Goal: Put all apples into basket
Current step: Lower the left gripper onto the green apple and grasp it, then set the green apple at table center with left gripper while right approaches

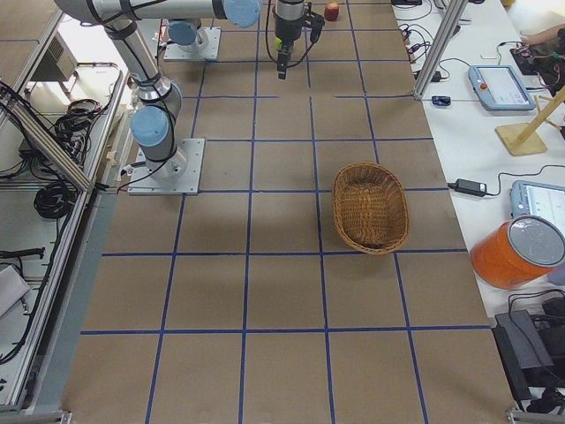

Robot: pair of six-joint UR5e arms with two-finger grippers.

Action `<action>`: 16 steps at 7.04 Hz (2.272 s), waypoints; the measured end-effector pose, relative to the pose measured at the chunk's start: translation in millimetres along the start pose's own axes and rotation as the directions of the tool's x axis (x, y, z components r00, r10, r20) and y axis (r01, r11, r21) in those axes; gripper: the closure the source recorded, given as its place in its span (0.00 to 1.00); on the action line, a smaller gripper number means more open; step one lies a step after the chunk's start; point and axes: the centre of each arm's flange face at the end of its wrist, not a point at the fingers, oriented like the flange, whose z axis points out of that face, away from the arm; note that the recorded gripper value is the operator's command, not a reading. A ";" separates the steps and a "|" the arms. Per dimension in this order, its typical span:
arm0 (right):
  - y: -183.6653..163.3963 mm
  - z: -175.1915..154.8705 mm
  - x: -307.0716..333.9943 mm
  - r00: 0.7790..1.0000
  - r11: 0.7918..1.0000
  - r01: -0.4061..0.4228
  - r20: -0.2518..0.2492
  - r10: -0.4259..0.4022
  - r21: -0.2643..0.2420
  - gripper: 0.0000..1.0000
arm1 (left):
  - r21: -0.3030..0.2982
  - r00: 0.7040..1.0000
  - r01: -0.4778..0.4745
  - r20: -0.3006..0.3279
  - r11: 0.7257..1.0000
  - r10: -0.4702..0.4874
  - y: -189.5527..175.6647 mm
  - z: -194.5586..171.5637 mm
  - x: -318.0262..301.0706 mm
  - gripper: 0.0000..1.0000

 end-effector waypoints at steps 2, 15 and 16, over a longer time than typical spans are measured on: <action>-0.4 -0.4 0.0 1.000 1.000 0.000 0.000 0.000 0.004 0.00 | 0.019 1.000 -0.005 0.009 1.000 0.005 12.8 87.6 -22.3 0.00; 1.6 -2.3 0.1 1.000 1.000 -0.002 0.002 0.002 0.009 0.00 | 0.036 0.852 0.523 -0.045 0.852 -0.521 -59.4 127.1 87.7 0.69; 1.1 -1.1 0.0 1.000 1.000 -0.005 0.002 0.005 0.005 0.00 | 0.035 0.802 0.597 -0.063 0.802 -0.594 -77.4 123.5 147.1 0.69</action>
